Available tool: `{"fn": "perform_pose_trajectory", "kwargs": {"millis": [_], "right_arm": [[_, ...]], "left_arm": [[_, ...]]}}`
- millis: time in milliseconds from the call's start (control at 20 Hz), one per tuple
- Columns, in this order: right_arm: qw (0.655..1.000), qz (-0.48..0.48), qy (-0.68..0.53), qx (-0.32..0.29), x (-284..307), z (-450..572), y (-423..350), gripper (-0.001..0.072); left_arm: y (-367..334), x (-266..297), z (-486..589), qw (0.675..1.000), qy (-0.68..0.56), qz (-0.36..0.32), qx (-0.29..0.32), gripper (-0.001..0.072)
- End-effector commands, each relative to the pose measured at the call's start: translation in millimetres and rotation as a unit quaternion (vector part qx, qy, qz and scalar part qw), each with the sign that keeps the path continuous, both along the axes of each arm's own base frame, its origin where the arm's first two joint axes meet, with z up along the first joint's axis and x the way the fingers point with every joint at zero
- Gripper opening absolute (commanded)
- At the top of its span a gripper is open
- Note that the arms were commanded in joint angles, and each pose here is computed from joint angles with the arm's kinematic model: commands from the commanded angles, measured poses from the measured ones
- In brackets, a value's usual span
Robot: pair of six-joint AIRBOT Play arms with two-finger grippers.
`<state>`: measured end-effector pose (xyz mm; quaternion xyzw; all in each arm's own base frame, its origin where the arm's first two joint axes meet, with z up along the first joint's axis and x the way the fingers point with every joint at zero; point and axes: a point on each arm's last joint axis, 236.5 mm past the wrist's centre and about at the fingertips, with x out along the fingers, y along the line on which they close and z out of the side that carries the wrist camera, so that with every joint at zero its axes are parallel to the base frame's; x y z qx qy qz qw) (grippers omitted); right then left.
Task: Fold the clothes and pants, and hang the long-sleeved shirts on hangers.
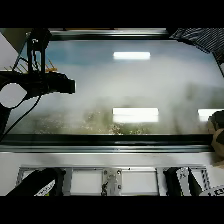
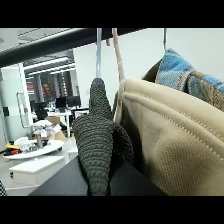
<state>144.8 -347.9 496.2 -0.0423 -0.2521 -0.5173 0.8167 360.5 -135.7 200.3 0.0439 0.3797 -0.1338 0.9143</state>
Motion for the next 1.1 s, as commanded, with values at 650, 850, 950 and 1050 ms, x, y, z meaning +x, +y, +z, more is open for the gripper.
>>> {"fn": "perform_pose_trajectory", "kwargs": {"millis": [650,850,950,1050], "right_arm": [[0.994,0.066,-0.008,-0.089,8.8,45.2,64.5,0.0376],[0.965,0.209,-0.043,-0.152,35.4,72.8,131.4,0.0375],[0.922,0.349,-0.049,-0.163,65.8,70.4,173.8,0.0375],[0.855,0.495,0.016,-0.153,107.3,35.5,220.2,0.0375]], "left_arm": [[0.2,0.2,-0.3,1.0,-0.001,-0.002,0.002,0.0017],[0.2,0.3,-0.2,1.0,-0.001,-0.002,0.002,0.0017],[0.0,0.2,-0.2,1.0,-0.001,-0.002,0.002,0.0017],[-0.1,0.2,-0.2,1.0,-0.001,-0.002,0.002,0.0017]]}}
